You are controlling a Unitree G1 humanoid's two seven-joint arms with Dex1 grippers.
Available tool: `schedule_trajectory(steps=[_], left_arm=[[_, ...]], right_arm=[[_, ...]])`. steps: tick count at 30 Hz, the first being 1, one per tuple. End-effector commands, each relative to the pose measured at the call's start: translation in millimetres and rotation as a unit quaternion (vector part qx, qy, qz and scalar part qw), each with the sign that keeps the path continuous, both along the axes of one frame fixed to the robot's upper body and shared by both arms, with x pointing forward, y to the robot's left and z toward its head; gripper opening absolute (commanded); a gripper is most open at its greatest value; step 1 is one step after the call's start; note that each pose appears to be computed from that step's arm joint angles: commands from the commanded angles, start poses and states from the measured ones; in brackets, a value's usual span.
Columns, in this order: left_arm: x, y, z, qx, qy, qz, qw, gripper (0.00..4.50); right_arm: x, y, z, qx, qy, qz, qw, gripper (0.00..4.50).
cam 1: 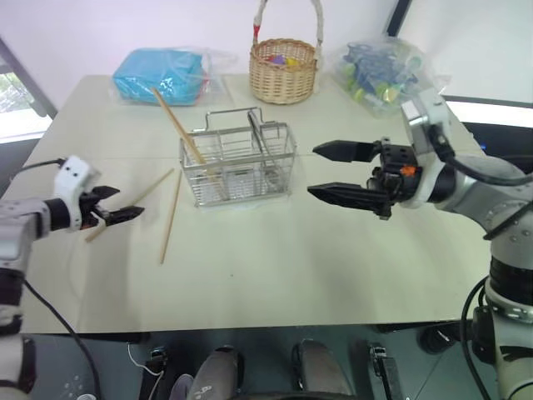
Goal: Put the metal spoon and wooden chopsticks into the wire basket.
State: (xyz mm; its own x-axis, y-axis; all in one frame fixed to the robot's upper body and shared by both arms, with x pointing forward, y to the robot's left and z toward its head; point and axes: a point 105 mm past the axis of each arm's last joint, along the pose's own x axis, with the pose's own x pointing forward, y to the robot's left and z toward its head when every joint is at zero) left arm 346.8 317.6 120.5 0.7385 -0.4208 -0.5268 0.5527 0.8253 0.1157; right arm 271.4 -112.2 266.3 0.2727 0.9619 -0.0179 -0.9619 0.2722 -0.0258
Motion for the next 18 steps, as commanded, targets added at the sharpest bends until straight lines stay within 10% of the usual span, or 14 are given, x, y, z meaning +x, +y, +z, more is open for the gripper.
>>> schedule_trajectory(steps=[1, 12, 18], left_arm=[[8.1, 11.7, 0.5, 0.023, 0.003, 0.011, 1.0, 4.5], [18.0, 4.4, -23.3, 0.028, 0.054, -0.001, 0.998, 4.5], [20.4, -2.0, -23.5, 0.022, 0.06, -0.014, 0.998, 2.09]], right_arm=[[-6.0, -4.6, 9.8, 0.005, -0.02, -0.012, 1.0, 4.46], [-12.3, -10.2, -2.3, -0.009, -0.001, -0.025, 1.0, 4.46], [-17.0, -11.5, -9.9, -0.026, 0.011, -0.013, 1.0, 4.5]])
